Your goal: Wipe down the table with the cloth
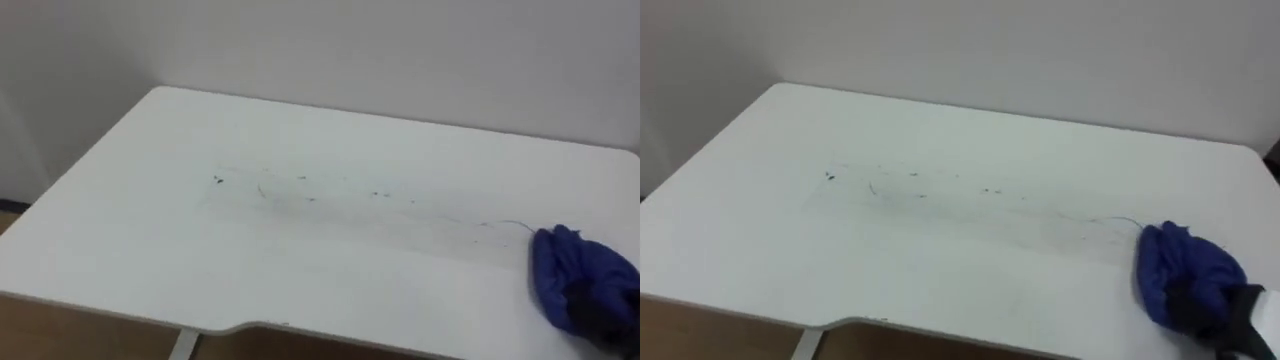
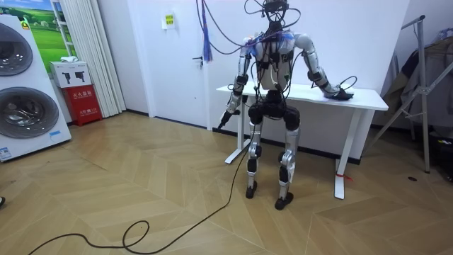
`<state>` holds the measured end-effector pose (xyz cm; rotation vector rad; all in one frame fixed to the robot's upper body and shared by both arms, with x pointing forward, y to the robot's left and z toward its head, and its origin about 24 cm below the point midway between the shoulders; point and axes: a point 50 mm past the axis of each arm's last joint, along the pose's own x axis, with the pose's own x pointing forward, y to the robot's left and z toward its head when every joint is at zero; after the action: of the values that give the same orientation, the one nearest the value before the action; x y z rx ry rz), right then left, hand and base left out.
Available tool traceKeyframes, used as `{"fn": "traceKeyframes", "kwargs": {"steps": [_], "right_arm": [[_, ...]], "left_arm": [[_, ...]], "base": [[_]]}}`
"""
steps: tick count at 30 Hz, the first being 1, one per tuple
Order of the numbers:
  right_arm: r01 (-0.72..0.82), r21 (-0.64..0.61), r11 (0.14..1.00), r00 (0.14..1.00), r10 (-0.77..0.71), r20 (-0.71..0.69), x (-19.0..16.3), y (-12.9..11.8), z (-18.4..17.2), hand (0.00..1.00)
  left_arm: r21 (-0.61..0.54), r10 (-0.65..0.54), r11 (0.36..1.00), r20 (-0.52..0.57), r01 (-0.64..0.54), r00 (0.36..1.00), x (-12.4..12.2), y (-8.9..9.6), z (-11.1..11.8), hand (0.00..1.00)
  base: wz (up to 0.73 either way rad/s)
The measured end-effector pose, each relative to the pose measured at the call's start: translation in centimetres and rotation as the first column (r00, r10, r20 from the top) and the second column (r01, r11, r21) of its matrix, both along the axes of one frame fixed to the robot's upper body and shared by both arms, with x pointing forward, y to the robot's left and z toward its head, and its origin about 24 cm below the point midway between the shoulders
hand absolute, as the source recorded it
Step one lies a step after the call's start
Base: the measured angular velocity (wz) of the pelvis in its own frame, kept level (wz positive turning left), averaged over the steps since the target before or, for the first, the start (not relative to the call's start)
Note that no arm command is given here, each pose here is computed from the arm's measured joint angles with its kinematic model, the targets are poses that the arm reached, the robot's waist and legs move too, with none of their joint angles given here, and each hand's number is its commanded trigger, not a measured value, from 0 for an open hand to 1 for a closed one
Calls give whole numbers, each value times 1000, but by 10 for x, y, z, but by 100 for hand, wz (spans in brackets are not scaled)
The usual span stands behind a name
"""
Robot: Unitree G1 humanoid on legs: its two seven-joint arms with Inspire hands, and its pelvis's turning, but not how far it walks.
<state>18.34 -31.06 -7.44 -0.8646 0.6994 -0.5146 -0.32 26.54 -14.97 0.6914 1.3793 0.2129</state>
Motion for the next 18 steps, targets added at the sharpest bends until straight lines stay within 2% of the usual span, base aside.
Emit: {"fn": "traceKeyframes", "kwargs": {"steps": [1,3,4,6,8,11,13,15,16,18], "right_arm": [[-41,21,999,999,41,4,16,10,3,100],[-274,71,959,962,272,36,76,66,19,100],[-345,63,936,938,343,48,92,79,27,100],[-546,25,837,835,542,93,133,131,54,100],[-611,-7,792,784,606,131,153,146,74,100],[-627,-43,778,762,624,170,170,149,95,100],[-608,-40,793,783,607,137,163,134,86,100],[-567,-4,824,821,565,80,138,108,59,100],[-557,14,830,828,555,81,129,102,52,100],[-518,23,855,855,516,49,101,72,37,100]], "left_arm": [[-6,-13,1000,4,14,1000,5,-2,-1,0],[-16,-53,998,47,54,997,33,-5,-3,0],[-16,-61,998,71,62,996,44,-4,-2,0],[-17,-118,992,153,122,981,73,-7,1,0],[-10,-152,988,198,157,968,86,-6,5,0],[5,-150,989,152,151,977,73,9,7,0],[26,-155,988,114,153,981,64,25,11,0],[65,-155,987,84,150,984,58,47,19,0],[68,-148,987,67,143,987,53,51,19,0],[29,-112,993,30,111,993,34,48,15,0]], "base": [[-112],[-82],[-36],[20],[50],[49],[63],[67],[51],[12]]}}
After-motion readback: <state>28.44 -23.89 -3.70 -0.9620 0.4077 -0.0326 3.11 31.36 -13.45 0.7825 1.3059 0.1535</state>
